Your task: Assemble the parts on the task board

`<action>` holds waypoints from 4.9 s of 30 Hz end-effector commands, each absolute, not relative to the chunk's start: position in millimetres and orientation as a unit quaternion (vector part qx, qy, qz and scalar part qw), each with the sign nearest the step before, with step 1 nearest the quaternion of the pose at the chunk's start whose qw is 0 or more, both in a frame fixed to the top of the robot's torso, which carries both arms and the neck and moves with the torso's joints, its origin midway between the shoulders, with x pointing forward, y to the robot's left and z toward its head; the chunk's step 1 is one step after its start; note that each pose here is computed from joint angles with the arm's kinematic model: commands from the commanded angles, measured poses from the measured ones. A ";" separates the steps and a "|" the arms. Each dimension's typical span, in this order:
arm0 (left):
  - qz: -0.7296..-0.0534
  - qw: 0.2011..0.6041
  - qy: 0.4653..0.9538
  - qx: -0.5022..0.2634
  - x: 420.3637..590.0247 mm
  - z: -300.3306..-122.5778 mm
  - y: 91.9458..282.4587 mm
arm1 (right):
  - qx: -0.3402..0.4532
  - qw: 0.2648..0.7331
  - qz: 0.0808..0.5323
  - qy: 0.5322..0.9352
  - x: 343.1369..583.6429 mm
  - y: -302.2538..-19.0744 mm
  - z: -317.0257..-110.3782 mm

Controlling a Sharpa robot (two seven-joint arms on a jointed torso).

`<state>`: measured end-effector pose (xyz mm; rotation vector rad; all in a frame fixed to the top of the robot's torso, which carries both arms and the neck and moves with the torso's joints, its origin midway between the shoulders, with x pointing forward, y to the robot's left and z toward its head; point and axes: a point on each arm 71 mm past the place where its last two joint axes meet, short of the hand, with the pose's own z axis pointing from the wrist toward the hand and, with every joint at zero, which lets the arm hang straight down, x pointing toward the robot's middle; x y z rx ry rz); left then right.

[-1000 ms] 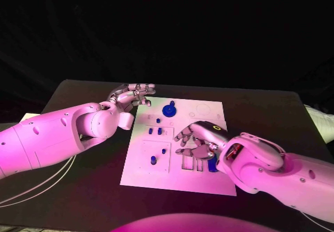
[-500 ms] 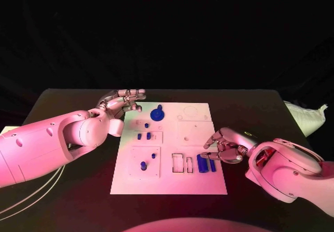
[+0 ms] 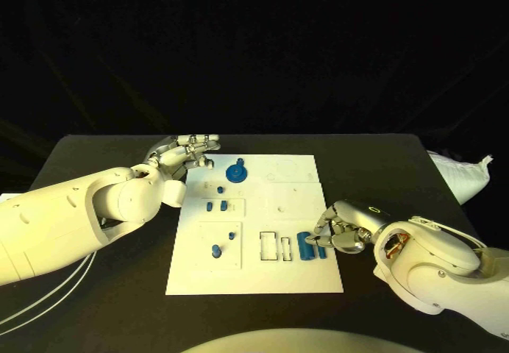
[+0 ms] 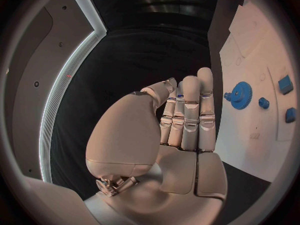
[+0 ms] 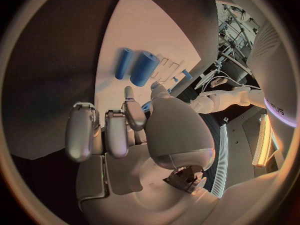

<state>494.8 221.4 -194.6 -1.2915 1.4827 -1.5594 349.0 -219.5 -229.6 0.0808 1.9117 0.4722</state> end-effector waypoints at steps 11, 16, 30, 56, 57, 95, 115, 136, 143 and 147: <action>-0.597 0.305 0.563 -0.483 494.1 -193.8 219.8 | -0.006 0.540 0.176 0.823 346.7 -207.0 -242.4; -0.597 0.305 0.563 -0.483 494.0 -193.9 220.0 | -0.009 0.534 0.180 0.826 345.7 -200.8 -247.4; -0.597 0.304 0.564 -0.483 494.0 -194.2 220.2 | 0.006 0.534 0.189 0.824 346.5 -193.3 -257.4; -0.596 0.300 0.566 -0.484 493.4 -197.0 220.3 | 0.102 0.509 0.270 0.811 338.2 -168.7 -240.7; -0.596 0.299 0.566 -0.484 493.3 -197.0 220.1 | 0.099 0.501 0.269 0.816 338.1 -166.0 -242.4; -0.596 0.295 0.569 -0.483 492.9 -197.5 219.3 | 0.044 0.530 0.275 0.801 346.1 -147.5 -245.0; -0.597 0.295 0.570 -0.482 492.7 -197.5 219.2 | 0.016 0.537 0.261 0.802 348.5 -140.6 -248.9; -0.595 0.296 0.570 -0.482 492.9 -197.8 221.2 | 0.008 0.530 0.255 0.808 343.1 -147.2 -251.6; -0.595 0.297 0.570 -0.482 492.7 -197.9 221.9 | 0.025 0.549 0.268 0.792 340.9 -157.1 -244.9; -0.594 0.298 0.570 -0.482 492.6 -198.0 222.8 | 0.045 0.555 0.275 0.784 338.5 -171.9 -236.8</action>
